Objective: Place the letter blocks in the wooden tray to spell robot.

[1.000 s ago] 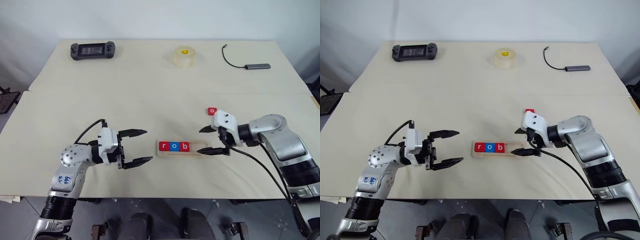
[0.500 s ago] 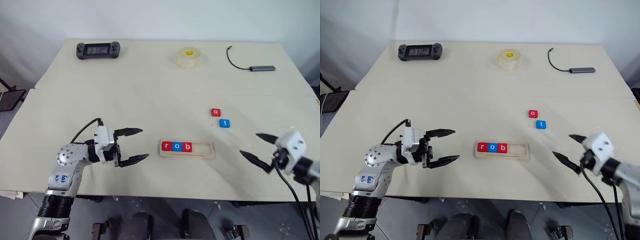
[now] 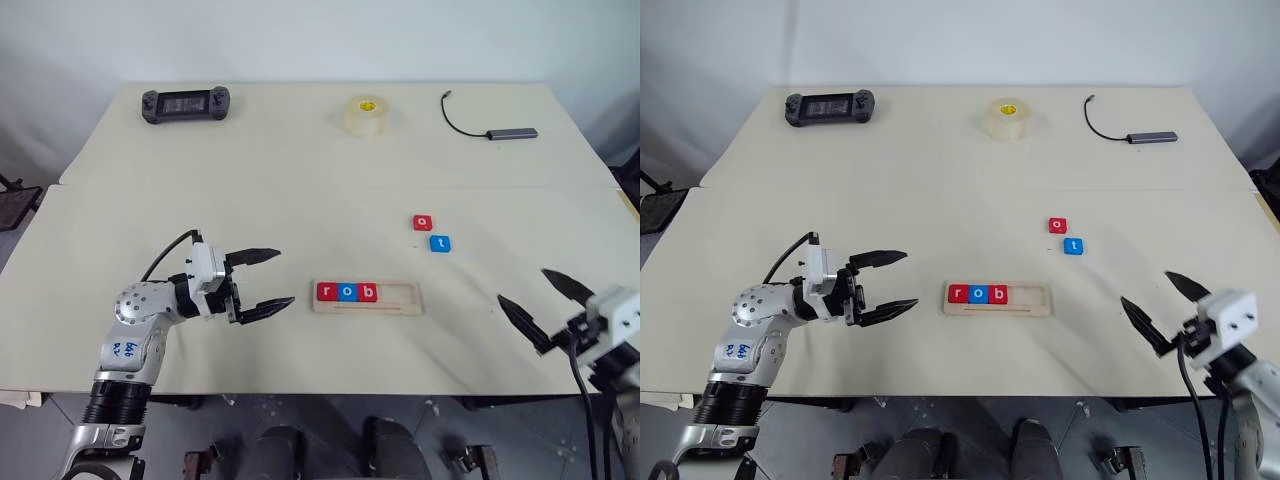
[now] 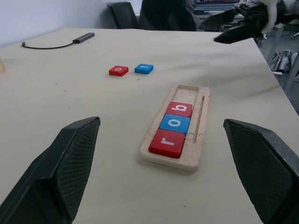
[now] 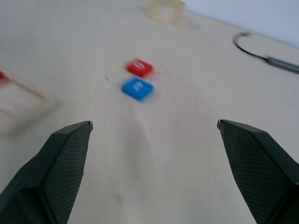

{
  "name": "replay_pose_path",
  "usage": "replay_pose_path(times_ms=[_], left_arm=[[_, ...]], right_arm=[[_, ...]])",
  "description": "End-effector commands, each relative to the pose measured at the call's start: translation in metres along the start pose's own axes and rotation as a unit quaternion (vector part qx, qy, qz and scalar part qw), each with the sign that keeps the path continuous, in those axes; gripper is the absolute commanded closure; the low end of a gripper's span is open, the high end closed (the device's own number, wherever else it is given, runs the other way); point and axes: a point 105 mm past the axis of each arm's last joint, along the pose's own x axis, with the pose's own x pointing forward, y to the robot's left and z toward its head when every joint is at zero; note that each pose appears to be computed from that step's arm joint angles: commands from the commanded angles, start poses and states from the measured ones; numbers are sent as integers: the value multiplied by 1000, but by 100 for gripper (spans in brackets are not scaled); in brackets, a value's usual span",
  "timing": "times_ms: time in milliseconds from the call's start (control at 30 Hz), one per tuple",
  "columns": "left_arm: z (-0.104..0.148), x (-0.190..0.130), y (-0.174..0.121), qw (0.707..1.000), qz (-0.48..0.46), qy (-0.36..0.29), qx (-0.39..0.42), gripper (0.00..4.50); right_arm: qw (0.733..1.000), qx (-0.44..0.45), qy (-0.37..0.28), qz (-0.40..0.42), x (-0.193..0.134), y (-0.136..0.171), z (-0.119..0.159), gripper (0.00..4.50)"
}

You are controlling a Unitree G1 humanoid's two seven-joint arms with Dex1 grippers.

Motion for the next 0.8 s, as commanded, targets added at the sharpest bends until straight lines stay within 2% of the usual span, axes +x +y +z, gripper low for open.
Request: replay_pose_path(times_ms=[33, 200, 367, 567, 800], left_arm=[[7, -1, 6, 1000, 14, -11, 3, 0], [6, 0, -1, 1000, 4, -4, 9, 0], [5, 2, -9, 1000, -4, -5, 9, 0], [7, 0, -9, 1000, 9, -9, 14, 0], [6, -1, -13, 1000, 14, -7, 12, 0]], right_arm=[[998, 48, 27, 5, 24, -1, 14, 1], [992, 24, 124, -13, 68, -6, 12, 1], [988, 42, 149, -27, 99, -2, 8, 1], [982, 59, 166, -71, 103, -11, 4, 1], [981, 62, 166, -73, 111, -10, 11, 1]])
